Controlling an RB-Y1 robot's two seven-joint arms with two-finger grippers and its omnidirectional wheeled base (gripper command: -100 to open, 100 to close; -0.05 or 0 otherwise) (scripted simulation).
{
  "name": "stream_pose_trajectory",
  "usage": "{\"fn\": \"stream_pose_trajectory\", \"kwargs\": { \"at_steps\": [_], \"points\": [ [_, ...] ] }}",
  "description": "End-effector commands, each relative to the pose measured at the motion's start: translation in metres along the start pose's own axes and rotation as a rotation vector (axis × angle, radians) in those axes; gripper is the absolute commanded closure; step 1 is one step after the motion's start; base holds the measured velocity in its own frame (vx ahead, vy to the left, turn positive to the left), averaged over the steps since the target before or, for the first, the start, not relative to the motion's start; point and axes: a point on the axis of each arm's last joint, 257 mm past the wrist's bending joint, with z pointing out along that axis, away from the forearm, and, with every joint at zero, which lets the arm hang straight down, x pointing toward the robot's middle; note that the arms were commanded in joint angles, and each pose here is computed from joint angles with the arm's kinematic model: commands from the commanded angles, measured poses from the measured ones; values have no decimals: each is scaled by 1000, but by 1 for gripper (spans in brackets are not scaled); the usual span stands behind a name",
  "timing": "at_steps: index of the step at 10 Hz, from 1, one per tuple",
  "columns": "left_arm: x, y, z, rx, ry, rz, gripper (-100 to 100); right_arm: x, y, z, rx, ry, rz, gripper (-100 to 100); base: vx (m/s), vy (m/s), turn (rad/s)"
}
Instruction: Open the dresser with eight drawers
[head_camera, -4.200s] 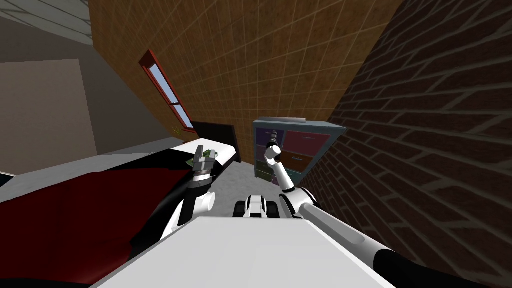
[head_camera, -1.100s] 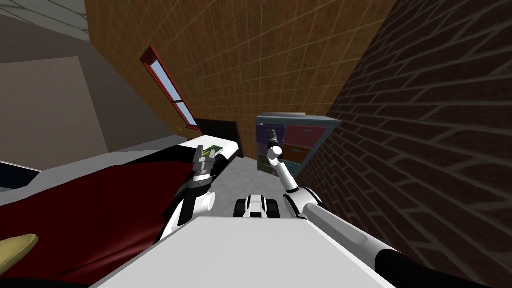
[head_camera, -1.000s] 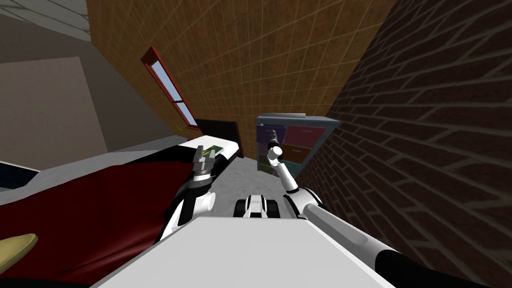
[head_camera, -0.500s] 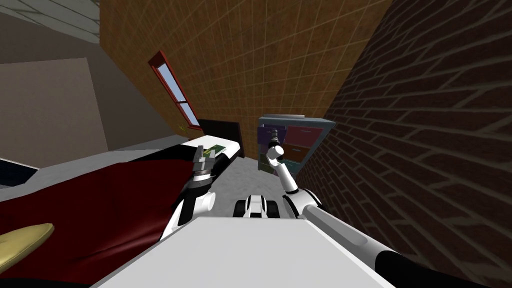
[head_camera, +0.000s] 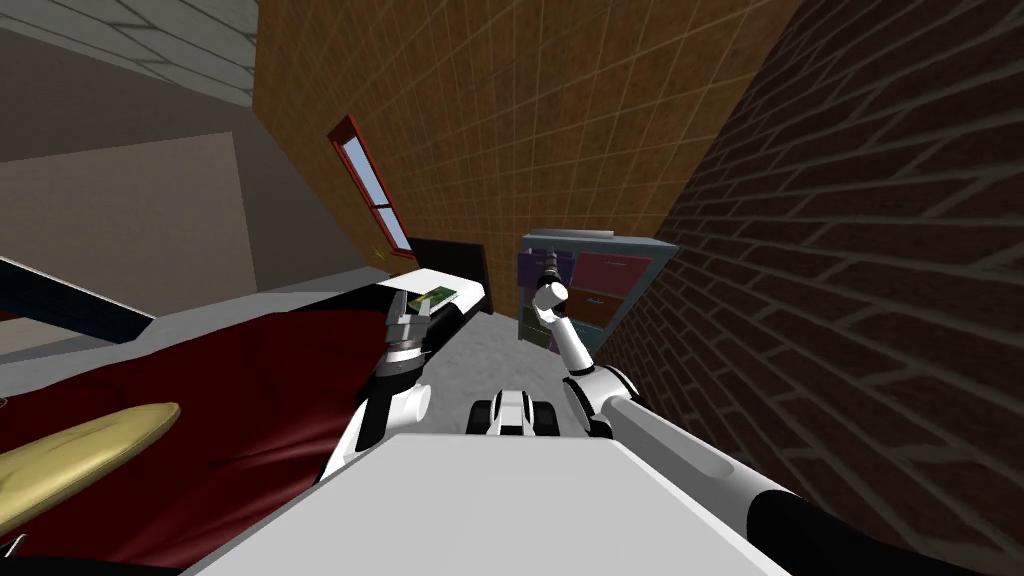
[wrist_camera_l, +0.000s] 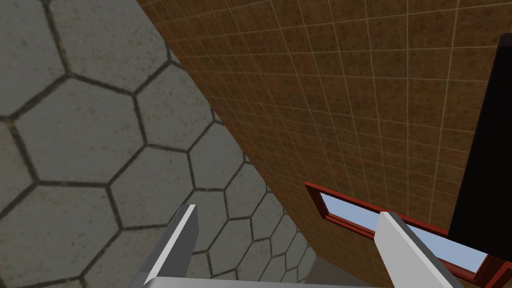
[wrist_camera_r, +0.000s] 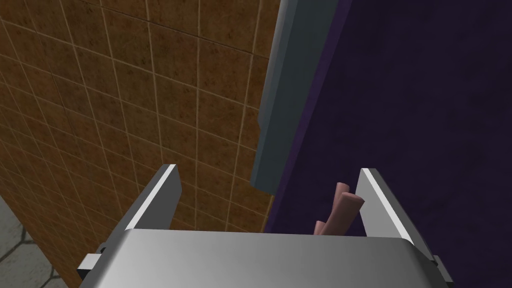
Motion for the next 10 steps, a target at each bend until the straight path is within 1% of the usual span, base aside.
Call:
{"fn": "stream_pose_trajectory", "kwargs": {
  "at_steps": [1, 2, 3, 4, 5, 10],
  "points": [
    [0, 0, 0, 0, 0, 0, 0, 9, -15, 12, 3, 28, -6, -100, -41, -42, 120],
    [0, 0, 0, 0, 0, 0, 0, 11, -19, 16, 0, 37, -7, -100, -38, -37, 90],
    [0, 0, 0, 0, 0, 0, 0, 11, -19, 16, 0, 37, -7, -100, -29, -27, 30],
    [0, 0, 0, 0, 0, 0, 0, 10, -7, 12, -21, 30, -9, -100, -4, -8, 21],
    [0, 0, 0, 0, 0, 0, 0, 9, -4, 12, -28, 29, -10, 0, 4, 3, 16],
    [0, 0, 0, 0, 0, 0, 0, 5, 10, 9, -54, 23, -11, 0, 0, 1, 2]
  ]
}}
